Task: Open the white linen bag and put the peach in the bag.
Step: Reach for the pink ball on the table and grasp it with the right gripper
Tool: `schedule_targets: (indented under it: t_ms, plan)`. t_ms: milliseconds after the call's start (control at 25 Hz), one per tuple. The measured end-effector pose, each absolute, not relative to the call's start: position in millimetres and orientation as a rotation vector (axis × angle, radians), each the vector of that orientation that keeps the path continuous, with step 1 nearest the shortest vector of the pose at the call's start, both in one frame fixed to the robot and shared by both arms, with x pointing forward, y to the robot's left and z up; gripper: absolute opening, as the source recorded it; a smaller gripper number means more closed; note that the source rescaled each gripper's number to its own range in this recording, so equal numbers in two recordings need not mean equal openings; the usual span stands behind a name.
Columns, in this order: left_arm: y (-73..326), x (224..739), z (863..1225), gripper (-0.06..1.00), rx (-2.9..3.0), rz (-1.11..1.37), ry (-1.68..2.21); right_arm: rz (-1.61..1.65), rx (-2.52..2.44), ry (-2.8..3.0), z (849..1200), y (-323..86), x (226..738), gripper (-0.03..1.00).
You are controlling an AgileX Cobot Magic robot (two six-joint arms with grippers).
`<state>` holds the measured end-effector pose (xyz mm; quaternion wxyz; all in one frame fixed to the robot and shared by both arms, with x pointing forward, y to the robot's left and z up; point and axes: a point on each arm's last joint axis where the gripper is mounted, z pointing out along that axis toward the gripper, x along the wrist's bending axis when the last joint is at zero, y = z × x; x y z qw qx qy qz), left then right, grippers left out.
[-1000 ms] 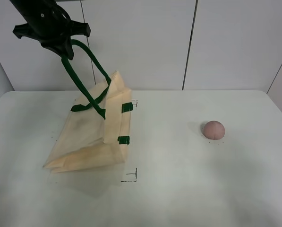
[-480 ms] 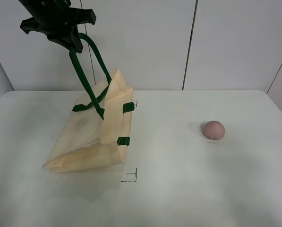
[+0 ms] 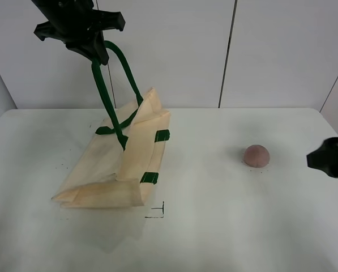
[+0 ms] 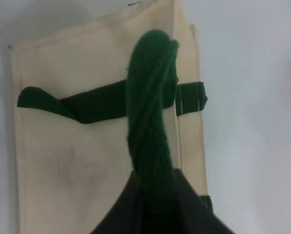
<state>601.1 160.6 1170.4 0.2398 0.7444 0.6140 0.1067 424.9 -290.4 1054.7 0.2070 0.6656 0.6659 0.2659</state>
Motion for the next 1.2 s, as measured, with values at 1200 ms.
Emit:
schedule_targets:
  t_ms: [1200]
  plan:
    - [164.3,595.2,1195.0,0.00,1.990,0.359,1.632,0.494,1.899,2.156,892.4,-264.5,629.8,0.94]
